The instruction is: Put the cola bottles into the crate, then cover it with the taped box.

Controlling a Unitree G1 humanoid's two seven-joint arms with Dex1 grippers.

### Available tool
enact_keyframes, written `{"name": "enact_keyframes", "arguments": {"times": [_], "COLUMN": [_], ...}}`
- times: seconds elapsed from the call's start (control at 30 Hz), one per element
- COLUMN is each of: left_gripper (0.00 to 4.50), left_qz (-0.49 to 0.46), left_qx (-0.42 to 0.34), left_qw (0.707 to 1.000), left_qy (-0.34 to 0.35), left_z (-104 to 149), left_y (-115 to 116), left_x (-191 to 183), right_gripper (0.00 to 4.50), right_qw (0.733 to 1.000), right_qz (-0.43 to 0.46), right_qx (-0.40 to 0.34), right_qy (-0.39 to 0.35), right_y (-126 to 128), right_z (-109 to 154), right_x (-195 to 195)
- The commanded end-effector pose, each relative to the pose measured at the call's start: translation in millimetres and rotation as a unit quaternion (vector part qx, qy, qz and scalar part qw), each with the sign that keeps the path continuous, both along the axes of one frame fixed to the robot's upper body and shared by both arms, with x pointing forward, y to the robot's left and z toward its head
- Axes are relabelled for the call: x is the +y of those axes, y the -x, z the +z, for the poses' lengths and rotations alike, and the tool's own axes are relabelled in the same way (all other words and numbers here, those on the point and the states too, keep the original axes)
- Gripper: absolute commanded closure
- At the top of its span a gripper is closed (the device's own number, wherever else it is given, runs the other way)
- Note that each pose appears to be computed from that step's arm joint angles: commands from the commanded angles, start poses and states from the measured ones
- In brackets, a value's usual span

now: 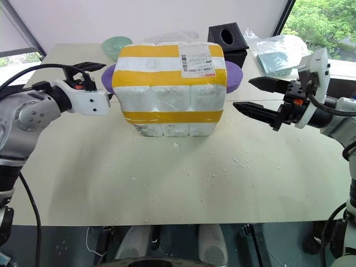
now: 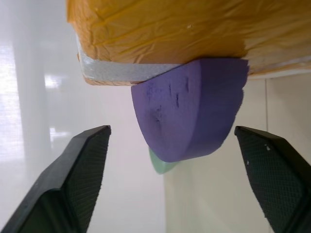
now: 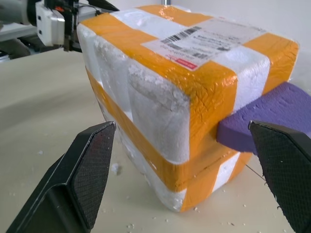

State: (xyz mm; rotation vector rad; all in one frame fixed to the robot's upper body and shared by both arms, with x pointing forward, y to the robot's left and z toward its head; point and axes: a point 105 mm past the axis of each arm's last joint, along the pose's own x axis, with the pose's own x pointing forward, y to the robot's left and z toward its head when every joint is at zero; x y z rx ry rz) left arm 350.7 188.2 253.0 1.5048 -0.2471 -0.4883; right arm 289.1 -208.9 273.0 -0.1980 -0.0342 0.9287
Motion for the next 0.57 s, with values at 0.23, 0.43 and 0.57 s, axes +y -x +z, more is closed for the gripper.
{"name": "enact_keyframes", "arguments": {"times": [0.23, 0.43, 0.57], "left_gripper": [0.2, 0.2, 0.2], "left_qz": [-0.051, -0.055, -0.028], "left_qx": [0.288, 0.456, 0.451], "left_qw": [0.887, 0.738, 0.744], "left_qy": [0.357, 0.494, 0.492], "left_z": [4.7, 19.0, 15.6], "left_y": [52.5, 90.4, 84.1], "left_x": [23.9, 76.7, 88.4], "right_gripper": [0.0, 0.0, 0.0], "right_qw": [1.0, 0.999, 0.999], "right_qz": [-0.013, -0.022, -0.019], "right_qx": [-0.011, 0.009, 0.015], "right_qy": [0.025, 0.042, 0.039], "right_y": [3.1, 0.0, -0.9], "right_z": [2.7, -9.2, -12.3], "right_x": [-14.1, -24.5, -24.4]}}
